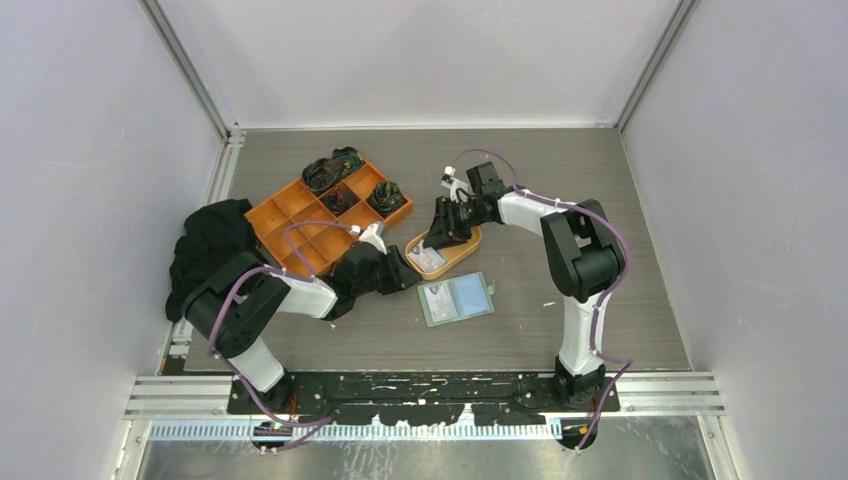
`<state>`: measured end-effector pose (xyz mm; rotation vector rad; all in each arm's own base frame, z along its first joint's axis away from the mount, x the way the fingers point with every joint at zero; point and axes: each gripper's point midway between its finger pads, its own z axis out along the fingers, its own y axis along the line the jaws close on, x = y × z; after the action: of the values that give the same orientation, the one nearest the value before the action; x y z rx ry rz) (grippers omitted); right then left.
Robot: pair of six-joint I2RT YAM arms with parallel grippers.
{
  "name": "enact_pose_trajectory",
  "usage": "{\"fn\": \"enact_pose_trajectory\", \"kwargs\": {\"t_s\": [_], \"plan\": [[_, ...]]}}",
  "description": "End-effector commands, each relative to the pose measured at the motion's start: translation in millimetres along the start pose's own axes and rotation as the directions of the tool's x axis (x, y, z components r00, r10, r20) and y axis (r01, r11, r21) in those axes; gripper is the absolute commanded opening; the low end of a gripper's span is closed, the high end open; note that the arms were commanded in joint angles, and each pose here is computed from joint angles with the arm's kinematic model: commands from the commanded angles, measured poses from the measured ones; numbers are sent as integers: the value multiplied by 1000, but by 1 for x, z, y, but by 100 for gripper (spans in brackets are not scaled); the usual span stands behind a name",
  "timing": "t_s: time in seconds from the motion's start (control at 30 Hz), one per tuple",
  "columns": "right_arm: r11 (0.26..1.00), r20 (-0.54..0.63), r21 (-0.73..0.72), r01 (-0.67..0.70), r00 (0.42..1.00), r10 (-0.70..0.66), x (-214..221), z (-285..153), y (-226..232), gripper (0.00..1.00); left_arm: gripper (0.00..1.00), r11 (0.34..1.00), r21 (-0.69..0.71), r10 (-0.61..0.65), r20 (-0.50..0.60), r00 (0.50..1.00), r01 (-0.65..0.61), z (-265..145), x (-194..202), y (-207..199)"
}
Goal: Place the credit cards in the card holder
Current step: Pick up the credit card from the storage box.
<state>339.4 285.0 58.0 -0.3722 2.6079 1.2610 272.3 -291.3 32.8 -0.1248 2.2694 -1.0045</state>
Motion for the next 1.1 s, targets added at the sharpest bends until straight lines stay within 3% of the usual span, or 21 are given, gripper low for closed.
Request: {"fn": "enact_pose_trajectory", "kwargs": {"t_s": [0.0, 0.17, 0.3, 0.57, 0.8, 1.07], "plan": [[991, 0, -134, 1, 1000, -1, -2, -8, 38, 44, 38, 1000, 5, 12, 3, 1000, -12, 6, -4, -2], [988, -3, -154, -4, 1000, 3, -2, -8, 41, 42, 38, 1000, 8, 14, 0, 1000, -14, 6, -4, -3], [998, -23, -50, 43, 999, -44, 2, -8, 24, 32, 38, 1000, 10, 16, 0, 1000, -16, 6, -5, -4], [997, -57, -57, 51, 997, -54, 7, -4, 22, 31, 38, 1000, 12, 22, -4, 1000, -22, 6, -4, -4], [992, -74, 74, 98, 993, -93, 9, 0, 3, 31, 38, 1000, 15, 26, -8, 1000, -26, 6, -4, -5], [987, -141, 86, 138, 982, -125, 22, 17, 9, 32, 38, 999, 34, 37, -20, 999, -37, 6, -2, -6]]}}
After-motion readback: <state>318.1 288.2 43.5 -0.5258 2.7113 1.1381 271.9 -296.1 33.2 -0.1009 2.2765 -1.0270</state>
